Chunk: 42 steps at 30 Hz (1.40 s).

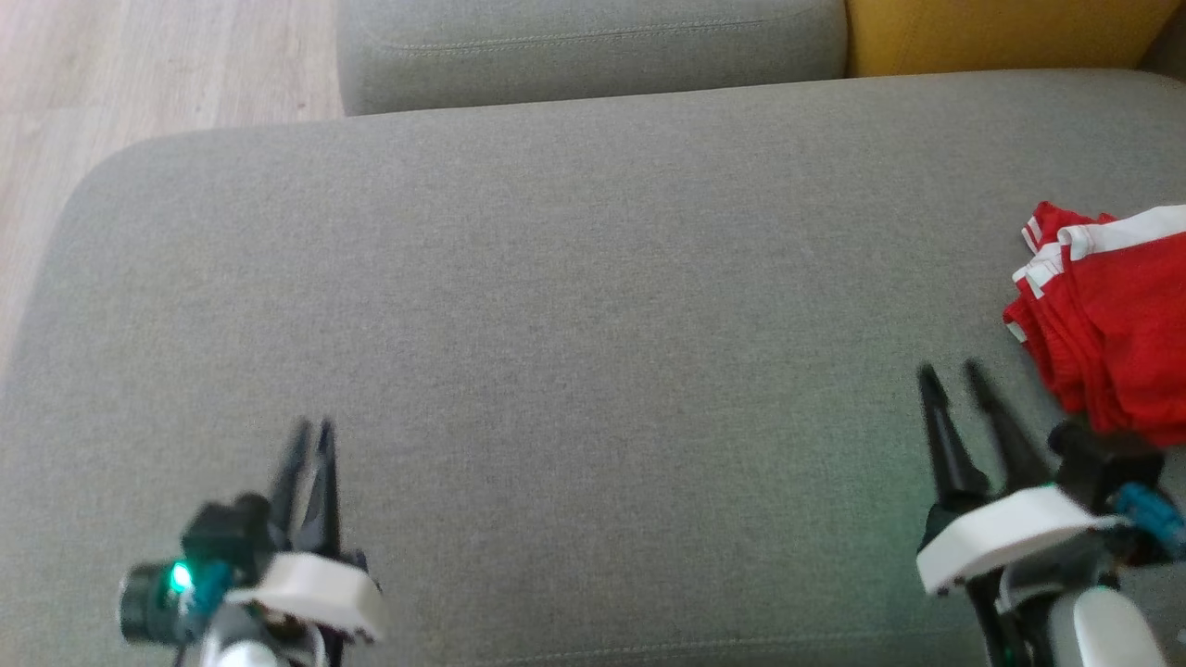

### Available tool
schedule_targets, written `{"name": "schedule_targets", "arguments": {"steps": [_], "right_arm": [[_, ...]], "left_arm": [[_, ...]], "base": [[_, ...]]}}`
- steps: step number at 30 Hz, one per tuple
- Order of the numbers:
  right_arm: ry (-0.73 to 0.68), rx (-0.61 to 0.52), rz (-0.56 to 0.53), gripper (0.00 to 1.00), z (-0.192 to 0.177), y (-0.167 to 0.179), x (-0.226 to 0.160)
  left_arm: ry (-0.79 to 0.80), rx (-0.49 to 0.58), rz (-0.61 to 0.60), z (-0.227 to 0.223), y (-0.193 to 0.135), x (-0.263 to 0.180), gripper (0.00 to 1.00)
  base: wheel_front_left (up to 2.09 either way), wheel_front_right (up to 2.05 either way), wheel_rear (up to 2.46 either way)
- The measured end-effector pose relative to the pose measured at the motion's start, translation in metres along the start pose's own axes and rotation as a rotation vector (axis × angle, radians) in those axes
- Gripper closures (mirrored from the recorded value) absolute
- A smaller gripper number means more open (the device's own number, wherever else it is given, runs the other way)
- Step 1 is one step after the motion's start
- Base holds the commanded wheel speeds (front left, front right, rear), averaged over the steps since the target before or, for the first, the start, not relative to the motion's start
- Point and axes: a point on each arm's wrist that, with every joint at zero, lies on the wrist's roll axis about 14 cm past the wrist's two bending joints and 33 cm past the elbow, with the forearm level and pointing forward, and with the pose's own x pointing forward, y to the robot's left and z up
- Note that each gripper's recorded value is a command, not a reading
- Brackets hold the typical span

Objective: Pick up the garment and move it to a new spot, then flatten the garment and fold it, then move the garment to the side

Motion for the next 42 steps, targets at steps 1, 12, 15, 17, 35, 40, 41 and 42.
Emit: {"name": "schedule_targets", "arguments": {"steps": [1, 12, 15, 17, 35, 40, 41, 42], "right_arm": [[0.024, 0.004, -0.004, 1.0, -0.008, -0.001, -0.001], [0.088, 0.126, -0.011, 1.0, -0.033, -0.002, -0.01], [0.084, 0.163, -0.01, 1.0, -0.033, -0.002, -0.01], [0.085, 0.187, -0.009, 1.0, -0.034, -0.002, -0.01], [0.062, 0.39, -0.006, 1.0, -0.031, -0.002, -0.006], [0.057, 0.463, -0.008, 1.0, -0.032, -0.003, -0.006], [0.056, 0.474, -0.009, 1.0, -0.032, -0.003, -0.006], [0.055, 0.486, -0.009, 1.0, -0.032, -0.003, -0.006]], "left_arm": [[0.025, 0.0, 0.0, -0.008, -0.001, -0.003, 1.0], [0.128, -0.115, 0.02, -0.034, -0.001, -0.017, 1.0], [0.135, -0.151, 0.028, -0.035, 0.001, -0.017, 1.0], [0.142, -0.174, 0.039, -0.036, 0.004, -0.016, 1.0], [0.18, -0.379, 0.086, -0.041, 0.013, -0.015, 1.0], [0.19, -0.454, 0.093, -0.041, 0.013, -0.014, 1.0], [0.188, -0.467, 0.095, -0.04, 0.013, -0.013, 1.0], [0.185, -0.479, 0.093, -0.039, 0.013, -0.012, 1.0]], "base": [[0.0, 0.0, 0.0], [0.0, 0.0, 0.0], [0.0, 0.0, 0.0], [0.0, 0.0, 0.0], [0.0, 0.0, 0.0], [0.0, 0.0, 0.0], [0.0, 0.0, 0.0], [0.0, 0.0, 0.0]]}}
